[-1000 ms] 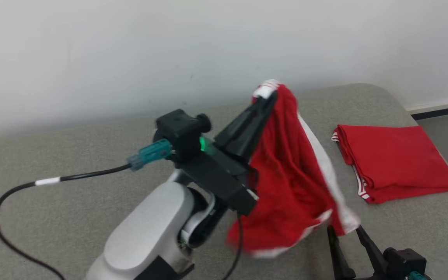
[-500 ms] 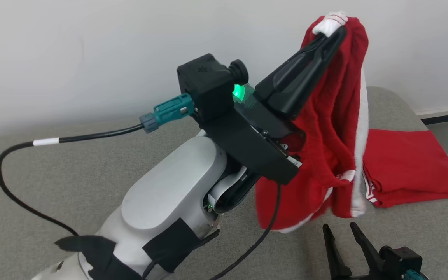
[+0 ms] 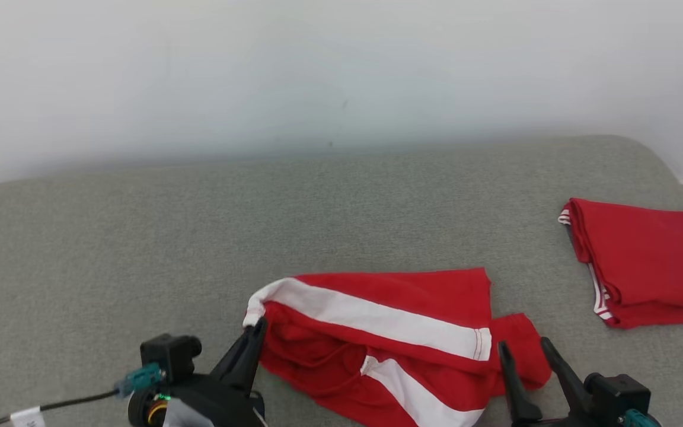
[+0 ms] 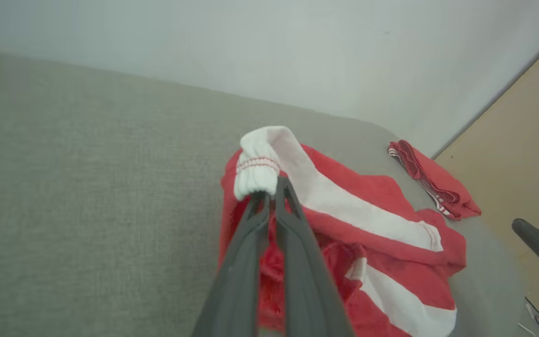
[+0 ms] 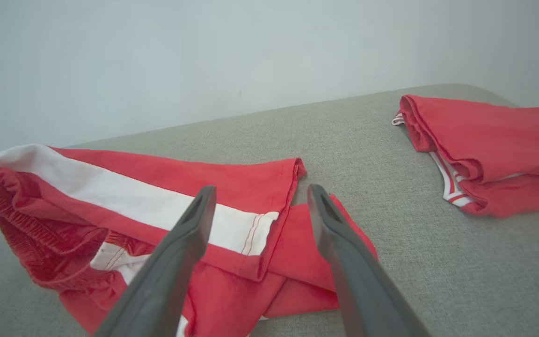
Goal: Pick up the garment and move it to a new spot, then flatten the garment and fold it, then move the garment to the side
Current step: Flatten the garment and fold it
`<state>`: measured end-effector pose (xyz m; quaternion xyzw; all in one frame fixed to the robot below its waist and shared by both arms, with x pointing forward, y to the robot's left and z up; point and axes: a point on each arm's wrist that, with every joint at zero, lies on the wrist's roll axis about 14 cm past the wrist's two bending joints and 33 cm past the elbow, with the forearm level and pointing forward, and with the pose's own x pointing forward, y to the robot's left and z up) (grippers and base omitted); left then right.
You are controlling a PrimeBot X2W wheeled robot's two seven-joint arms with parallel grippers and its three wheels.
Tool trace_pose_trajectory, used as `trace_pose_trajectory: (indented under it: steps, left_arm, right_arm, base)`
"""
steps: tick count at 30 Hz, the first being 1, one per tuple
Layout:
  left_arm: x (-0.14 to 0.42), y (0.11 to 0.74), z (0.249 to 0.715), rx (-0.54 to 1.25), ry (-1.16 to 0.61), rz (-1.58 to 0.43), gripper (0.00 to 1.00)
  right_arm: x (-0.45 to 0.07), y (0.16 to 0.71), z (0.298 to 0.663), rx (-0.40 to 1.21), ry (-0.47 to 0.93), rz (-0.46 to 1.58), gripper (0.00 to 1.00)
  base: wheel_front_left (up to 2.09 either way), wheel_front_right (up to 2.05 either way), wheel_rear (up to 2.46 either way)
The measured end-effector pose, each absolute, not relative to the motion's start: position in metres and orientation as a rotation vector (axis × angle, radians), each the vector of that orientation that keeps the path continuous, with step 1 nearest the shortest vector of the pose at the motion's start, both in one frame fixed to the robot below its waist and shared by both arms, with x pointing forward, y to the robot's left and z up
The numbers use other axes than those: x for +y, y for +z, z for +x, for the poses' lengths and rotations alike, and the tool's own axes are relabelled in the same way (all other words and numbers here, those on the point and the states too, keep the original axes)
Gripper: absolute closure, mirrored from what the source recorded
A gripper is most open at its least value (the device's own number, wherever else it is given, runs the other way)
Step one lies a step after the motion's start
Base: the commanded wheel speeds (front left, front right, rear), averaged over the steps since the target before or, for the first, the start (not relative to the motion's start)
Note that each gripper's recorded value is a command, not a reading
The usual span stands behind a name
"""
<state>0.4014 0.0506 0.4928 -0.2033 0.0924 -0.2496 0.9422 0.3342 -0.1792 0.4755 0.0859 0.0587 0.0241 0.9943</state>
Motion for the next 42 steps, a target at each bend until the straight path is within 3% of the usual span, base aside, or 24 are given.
trace_pose_trajectory:
  steps: [7,8,9,16,26,35,42]
  left_arm:
    - [0.087,0.469,0.408,0.219,-0.319,-0.426,1.00]
    - [0.093,0.468,0.413,0.215,-0.280,-0.406,0.11]
    - [0.096,0.471,0.418,0.200,-0.264,-0.382,0.00]
    - [0.091,0.479,0.428,0.150,-0.231,-0.295,0.00]
    - [0.104,0.431,0.407,0.375,-0.154,-0.291,0.00]
    - [0.040,0.466,0.382,0.293,-0.464,-0.302,0.00]
    - [-0.002,0.458,0.352,0.387,-0.599,-0.285,0.00]
  right_arm:
    - [-0.167,0.481,0.350,0.127,0.094,0.146,0.00]
    - [-0.165,0.482,0.352,0.127,0.100,0.145,0.00]
    - [-0.164,0.482,0.353,0.130,0.104,0.145,0.00]
    - [-0.168,0.482,0.351,0.134,0.090,0.145,0.00]
    - [-0.185,0.478,0.338,0.145,0.035,0.147,0.00]
    - [-0.188,0.483,0.335,0.124,0.029,0.149,0.00]
    - [-0.186,0.485,0.333,0.117,0.032,0.150,0.00]
  base:
    - [0.00,0.00,0.00]
    - [0.00,0.00,0.00]
    - [0.00,0.00,0.00]
    - [0.00,0.00,0.00]
    - [0.00,0.00,0.00]
    - [0.00,0.00,0.00]
    - [0.00,0.00,0.00]
